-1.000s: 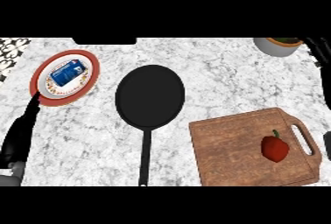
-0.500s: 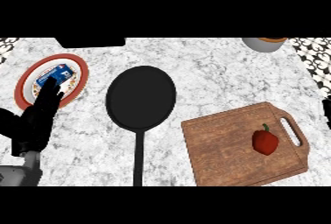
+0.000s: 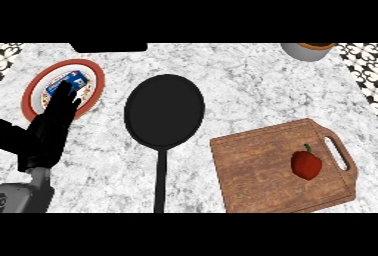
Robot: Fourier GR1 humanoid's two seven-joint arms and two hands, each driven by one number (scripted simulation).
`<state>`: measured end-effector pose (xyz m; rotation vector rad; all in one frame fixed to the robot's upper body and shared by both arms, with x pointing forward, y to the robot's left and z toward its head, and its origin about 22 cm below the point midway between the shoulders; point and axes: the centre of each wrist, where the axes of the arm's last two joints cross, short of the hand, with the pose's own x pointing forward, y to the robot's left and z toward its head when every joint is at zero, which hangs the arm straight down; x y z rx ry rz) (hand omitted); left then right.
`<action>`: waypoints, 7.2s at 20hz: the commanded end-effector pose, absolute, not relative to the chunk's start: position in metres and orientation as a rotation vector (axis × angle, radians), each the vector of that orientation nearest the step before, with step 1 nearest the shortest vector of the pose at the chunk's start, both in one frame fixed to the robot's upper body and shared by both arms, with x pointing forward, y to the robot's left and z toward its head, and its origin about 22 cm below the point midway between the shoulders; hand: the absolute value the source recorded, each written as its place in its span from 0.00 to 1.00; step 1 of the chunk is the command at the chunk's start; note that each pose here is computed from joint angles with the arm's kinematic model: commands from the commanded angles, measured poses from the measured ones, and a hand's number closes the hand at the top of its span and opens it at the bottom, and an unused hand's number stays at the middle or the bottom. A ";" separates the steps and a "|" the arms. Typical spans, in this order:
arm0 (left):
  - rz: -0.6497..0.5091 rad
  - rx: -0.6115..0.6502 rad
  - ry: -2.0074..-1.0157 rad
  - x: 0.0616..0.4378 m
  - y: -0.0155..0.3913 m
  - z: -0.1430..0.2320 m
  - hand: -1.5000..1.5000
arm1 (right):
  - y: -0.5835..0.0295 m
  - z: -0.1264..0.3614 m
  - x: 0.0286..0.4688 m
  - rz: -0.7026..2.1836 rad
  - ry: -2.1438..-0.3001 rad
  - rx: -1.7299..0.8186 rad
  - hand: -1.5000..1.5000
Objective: Pick the bell pepper from the cutting board and place it in the pan
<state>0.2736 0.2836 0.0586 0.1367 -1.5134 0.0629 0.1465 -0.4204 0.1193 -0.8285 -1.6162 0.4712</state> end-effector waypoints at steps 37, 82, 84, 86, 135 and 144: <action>0.039 0.097 -1.519 0.289 0.268 0.070 0.50 | -0.272 0.137 0.225 1.317 -0.752 -0.900 0.00; 0.040 0.094 -1.518 0.281 0.285 0.062 0.50 | -0.271 0.004 0.287 1.362 -0.740 -0.805 1.00; 0.041 0.101 -1.522 0.279 0.269 0.068 0.50 | -0.268 -0.003 0.290 1.328 -0.753 -0.807 1.00; 0.050 0.100 -1.499 0.288 0.264 0.061 0.50 | -0.282 0.009 0.296 1.325 -0.764 -0.797 1.00; -0.027 0.054 -1.528 0.297 0.245 0.068 0.50 | 0.042 0.178 0.335 0.625 -1.352 -1.398 1.00; 0.006 0.053 -1.536 0.294 0.241 0.056 0.50 | 0.017 0.120 0.364 0.675 -1.395 -1.282 1.00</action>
